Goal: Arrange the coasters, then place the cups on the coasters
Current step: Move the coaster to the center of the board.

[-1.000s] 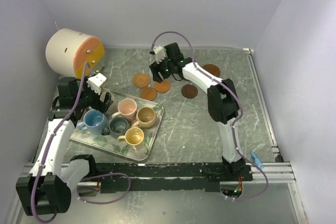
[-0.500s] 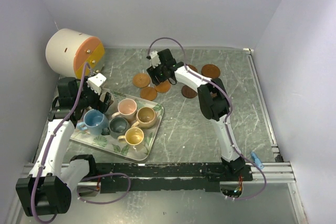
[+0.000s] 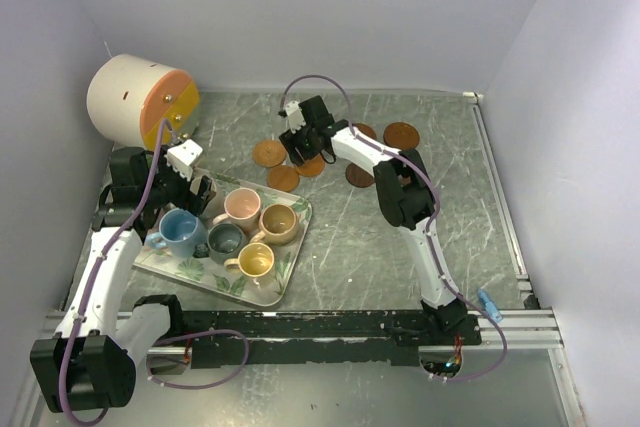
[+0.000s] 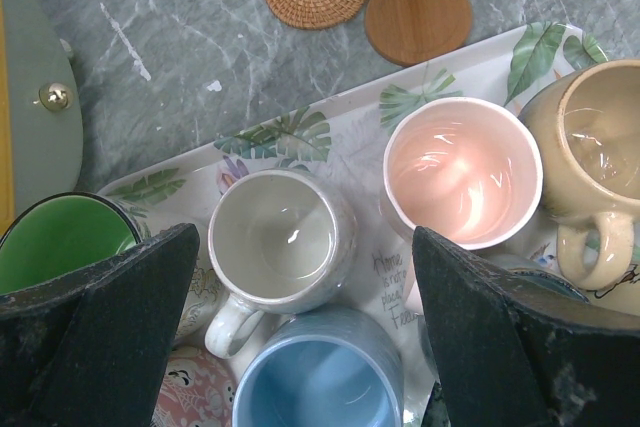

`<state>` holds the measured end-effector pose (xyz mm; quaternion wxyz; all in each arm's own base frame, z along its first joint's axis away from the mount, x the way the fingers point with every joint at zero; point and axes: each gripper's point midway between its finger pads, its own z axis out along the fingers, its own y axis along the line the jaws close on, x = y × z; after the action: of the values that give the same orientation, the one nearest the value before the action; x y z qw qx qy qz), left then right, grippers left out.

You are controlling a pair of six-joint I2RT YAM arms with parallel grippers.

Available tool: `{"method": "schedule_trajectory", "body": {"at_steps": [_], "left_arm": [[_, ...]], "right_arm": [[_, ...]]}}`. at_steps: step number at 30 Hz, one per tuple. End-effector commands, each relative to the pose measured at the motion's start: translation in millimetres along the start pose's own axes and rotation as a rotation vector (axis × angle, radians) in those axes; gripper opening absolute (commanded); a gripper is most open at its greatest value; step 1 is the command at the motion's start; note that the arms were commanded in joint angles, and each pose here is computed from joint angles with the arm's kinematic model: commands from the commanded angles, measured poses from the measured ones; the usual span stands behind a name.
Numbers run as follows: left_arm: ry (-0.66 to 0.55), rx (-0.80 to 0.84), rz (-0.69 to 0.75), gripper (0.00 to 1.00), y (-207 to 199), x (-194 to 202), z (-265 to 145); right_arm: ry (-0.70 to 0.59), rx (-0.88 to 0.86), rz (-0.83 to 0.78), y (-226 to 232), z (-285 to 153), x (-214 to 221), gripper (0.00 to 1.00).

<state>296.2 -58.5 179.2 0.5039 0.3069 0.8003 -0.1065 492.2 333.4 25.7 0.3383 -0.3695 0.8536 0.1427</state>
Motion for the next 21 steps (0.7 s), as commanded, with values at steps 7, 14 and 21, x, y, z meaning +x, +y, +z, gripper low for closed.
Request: {"method": "schedule_trajectory", "body": {"at_steps": [7, 14, 21], "left_arm": [[-0.034, 0.014, 0.032, 1.0, -1.7, -8.2, 1.5], [-0.034, 0.02, 0.03, 1.0, -3.1, -9.0, 0.4], [-0.026, 0.021, 0.028, 0.99, -3.1, -5.6, 2.0]], "right_arm": [[0.151, -0.031, 0.002, 5.9, -24.7, 62.1, 0.58], [0.204, -0.106, 0.002, 25.2, -60.3, 100.4, 0.54], [0.186, -0.148, -0.03, 37.5, -84.8, 108.0, 0.54]]}}
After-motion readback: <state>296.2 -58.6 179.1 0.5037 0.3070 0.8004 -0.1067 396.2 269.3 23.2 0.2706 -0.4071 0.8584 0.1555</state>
